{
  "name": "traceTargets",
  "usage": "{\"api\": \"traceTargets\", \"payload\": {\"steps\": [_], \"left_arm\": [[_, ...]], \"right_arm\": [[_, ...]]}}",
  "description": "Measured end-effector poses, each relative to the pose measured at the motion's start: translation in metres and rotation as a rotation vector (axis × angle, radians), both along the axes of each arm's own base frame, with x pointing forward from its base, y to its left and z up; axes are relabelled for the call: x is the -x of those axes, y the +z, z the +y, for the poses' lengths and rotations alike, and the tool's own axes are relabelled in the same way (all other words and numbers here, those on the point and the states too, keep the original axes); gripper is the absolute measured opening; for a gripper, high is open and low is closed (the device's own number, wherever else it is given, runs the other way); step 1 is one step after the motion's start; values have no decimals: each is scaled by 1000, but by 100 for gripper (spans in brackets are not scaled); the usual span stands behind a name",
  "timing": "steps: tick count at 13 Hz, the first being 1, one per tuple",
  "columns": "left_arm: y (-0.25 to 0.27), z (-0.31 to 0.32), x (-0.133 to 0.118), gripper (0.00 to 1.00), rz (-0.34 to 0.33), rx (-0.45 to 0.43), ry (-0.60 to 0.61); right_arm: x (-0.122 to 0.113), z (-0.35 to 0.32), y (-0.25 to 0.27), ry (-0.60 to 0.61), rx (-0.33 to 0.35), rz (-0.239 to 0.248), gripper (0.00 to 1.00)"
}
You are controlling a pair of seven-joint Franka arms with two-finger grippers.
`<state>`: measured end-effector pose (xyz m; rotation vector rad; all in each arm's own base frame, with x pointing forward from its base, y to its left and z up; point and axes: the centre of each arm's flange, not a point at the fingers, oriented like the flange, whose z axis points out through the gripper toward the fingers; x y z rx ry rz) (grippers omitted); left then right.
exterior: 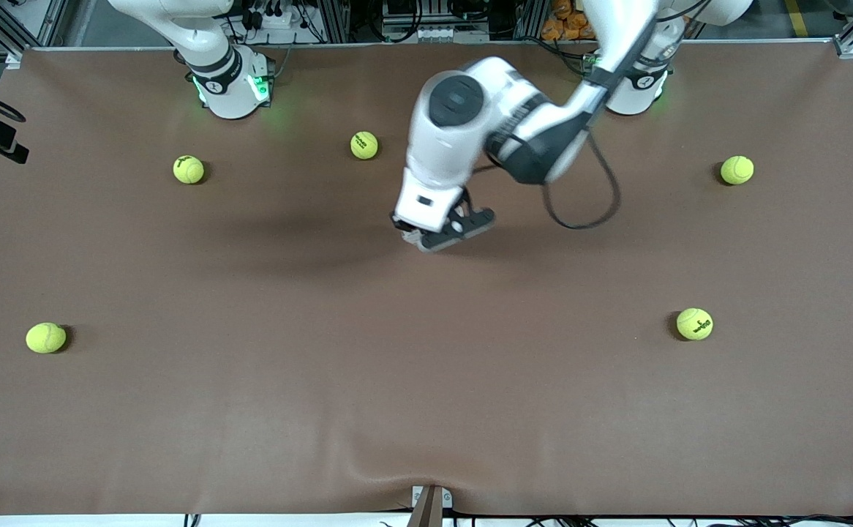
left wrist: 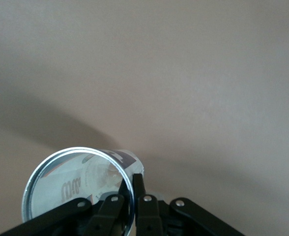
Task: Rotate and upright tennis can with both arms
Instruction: 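Swing the can upright with the left gripper and set it down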
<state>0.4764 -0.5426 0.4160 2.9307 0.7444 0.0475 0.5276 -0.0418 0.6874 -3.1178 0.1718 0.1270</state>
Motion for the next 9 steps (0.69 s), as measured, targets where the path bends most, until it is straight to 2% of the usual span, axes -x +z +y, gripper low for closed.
{"api": "traceTargets", "payload": {"steps": [3, 9], "left_arm": [[-27, -29, 25, 4, -30, -36, 79], [-50, -48, 45, 4, -94, -93, 113]], "right_arm": [[0, 0, 0, 0, 0, 0, 100], [0, 0, 0, 0, 0, 0, 100]]}}
